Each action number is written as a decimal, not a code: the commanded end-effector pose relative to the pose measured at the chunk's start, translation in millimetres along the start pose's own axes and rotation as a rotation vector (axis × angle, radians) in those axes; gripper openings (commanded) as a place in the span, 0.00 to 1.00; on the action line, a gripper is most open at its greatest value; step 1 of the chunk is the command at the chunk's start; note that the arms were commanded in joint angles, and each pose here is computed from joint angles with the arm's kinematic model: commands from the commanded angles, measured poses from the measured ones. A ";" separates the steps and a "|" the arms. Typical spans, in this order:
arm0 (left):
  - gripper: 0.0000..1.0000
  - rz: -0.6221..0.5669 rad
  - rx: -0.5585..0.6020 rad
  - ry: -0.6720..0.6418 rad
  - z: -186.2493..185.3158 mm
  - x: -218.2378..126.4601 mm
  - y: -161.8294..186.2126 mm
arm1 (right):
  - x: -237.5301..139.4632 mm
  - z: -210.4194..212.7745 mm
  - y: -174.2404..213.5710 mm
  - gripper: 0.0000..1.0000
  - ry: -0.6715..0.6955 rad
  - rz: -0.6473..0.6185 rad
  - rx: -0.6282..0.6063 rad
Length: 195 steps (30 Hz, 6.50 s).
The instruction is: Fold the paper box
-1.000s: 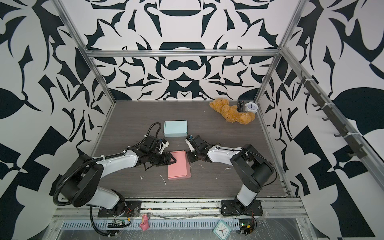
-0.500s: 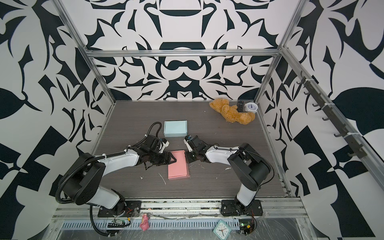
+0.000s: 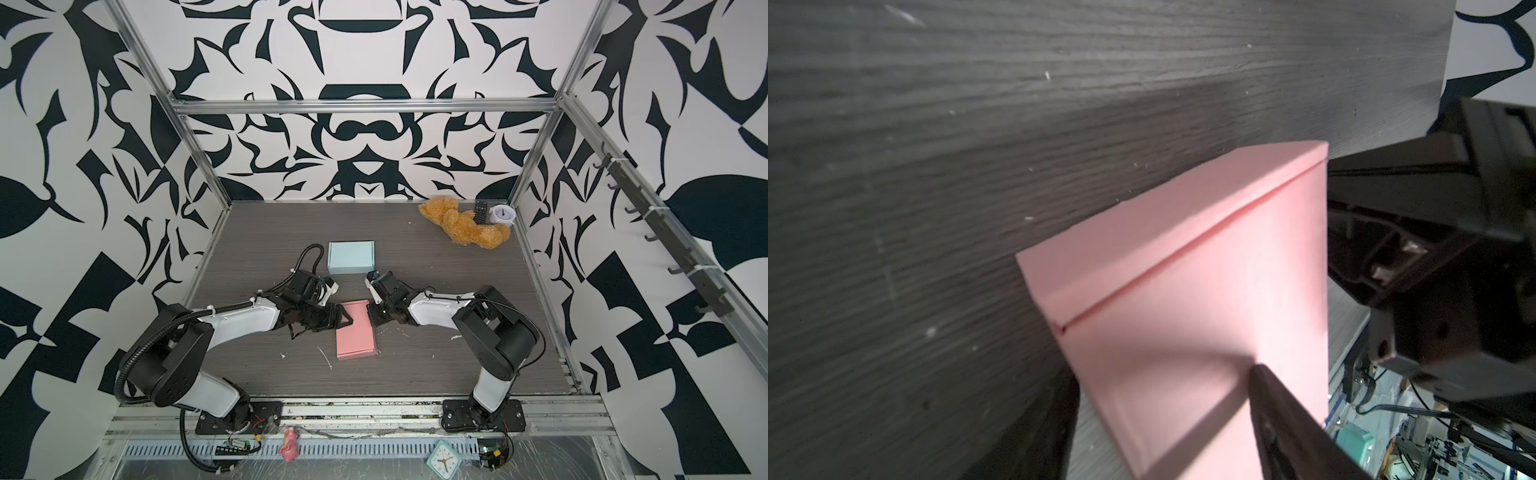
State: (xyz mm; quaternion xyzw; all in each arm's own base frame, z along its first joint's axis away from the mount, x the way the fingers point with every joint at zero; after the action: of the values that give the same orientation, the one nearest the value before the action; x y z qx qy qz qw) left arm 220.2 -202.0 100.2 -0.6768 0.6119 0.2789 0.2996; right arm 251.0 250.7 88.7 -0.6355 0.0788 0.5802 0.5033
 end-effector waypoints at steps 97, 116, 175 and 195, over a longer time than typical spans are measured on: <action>0.71 0.002 0.021 -0.002 -3.8 -8.6 77.7 | -48.0 90.2 62.6 0.05 -0.157 -0.043 0.020; 0.79 -0.102 -0.007 -0.111 16.8 -47.9 55.6 | -68.5 86.9 50.7 0.22 -0.075 -0.061 -0.020; 0.81 -0.067 0.044 0.029 -13.4 -32.0 75.1 | -38.5 14.0 -27.5 0.69 -0.266 -0.119 0.051; 0.79 -0.108 0.005 0.061 2.7 -47.7 27.9 | -44.6 34.7 -14.2 0.68 -0.306 -0.119 0.062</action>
State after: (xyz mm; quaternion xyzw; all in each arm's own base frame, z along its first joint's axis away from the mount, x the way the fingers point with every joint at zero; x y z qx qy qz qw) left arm 178.0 -166.5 119.4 -0.7155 0.5690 0.2754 0.2972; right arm 225.7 245.8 122.7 -0.5374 0.0224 0.6357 0.5537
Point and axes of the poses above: each gripper's point midway between its finger pads, its own x axis out along the fingers, its own z axis along the line the jaws close on, y = z × x, the point moved 8 cm from there along -x, back along the fingers, and after that the axes turned 13 degrees about -x, right-handed, at the moved point
